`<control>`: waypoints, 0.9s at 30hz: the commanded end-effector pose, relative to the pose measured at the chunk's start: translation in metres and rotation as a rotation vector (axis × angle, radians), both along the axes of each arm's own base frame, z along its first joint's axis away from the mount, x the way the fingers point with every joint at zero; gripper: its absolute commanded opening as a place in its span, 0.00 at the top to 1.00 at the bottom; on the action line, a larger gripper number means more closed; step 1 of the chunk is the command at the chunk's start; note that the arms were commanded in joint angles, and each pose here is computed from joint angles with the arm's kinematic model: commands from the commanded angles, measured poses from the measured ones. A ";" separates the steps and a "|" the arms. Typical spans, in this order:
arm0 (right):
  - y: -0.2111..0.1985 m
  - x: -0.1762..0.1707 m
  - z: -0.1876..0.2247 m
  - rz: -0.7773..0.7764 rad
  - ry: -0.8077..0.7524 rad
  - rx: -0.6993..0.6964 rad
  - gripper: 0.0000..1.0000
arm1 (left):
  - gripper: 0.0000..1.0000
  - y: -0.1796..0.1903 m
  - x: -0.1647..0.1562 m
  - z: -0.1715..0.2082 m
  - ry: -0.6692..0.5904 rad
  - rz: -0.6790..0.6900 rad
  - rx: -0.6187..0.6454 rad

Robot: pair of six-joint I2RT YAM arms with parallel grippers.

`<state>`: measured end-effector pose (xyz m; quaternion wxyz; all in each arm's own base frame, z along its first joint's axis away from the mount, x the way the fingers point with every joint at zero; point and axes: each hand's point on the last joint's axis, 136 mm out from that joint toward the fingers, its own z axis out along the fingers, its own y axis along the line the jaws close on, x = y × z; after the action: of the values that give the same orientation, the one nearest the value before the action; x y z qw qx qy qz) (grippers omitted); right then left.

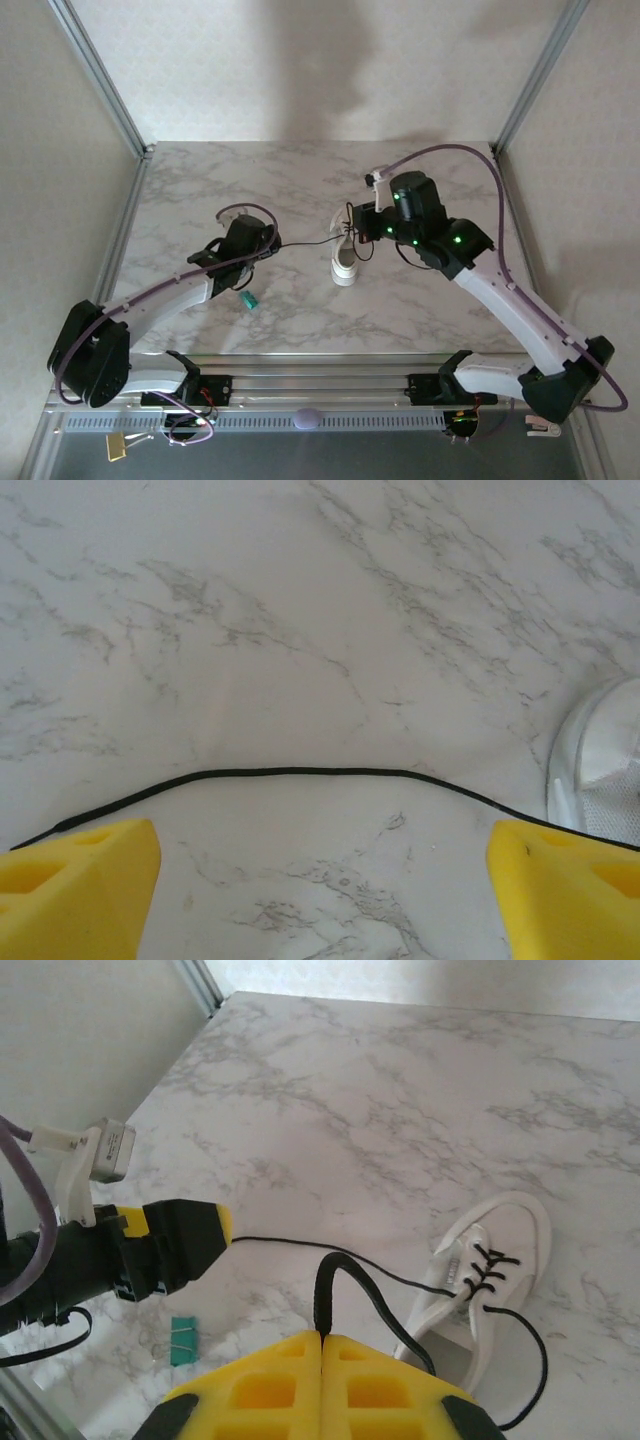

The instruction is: Tie the shoes

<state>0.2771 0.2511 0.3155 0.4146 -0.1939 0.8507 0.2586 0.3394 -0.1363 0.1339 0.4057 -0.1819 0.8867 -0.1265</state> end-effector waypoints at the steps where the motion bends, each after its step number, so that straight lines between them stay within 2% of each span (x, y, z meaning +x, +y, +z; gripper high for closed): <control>1: 0.018 -0.003 0.009 0.065 -0.017 0.011 1.00 | 0.16 -0.022 -0.006 0.027 -0.137 -0.170 -0.082; 7: 0.038 0.001 0.004 0.097 0.030 0.077 1.00 | 0.03 -0.067 -0.039 0.081 -0.391 -0.522 -0.235; 11: 0.050 0.005 0.000 0.105 0.088 0.108 1.00 | 0.01 -0.064 -0.037 0.077 -0.373 -0.499 -0.218; 17: 0.079 0.005 -0.009 0.193 0.183 0.163 1.00 | 0.02 -0.077 -0.044 0.084 -0.399 -0.567 -0.247; 21: 0.082 0.016 -0.022 0.157 0.222 0.125 1.00 | 0.08 -0.061 -0.038 0.080 -0.391 -0.473 -0.203; 25: 0.094 0.024 -0.035 0.180 0.260 0.099 1.00 | 0.12 -0.010 -0.024 0.058 -0.326 -0.185 -0.104; 27: 0.100 0.031 -0.042 0.175 0.275 0.086 1.00 | 0.17 0.020 -0.023 0.044 -0.276 -0.032 -0.052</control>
<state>0.3066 0.3422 0.2744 0.2925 -0.2087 0.8659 0.3480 0.3139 -0.1676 0.2028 0.5137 -0.0580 0.8088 -0.2804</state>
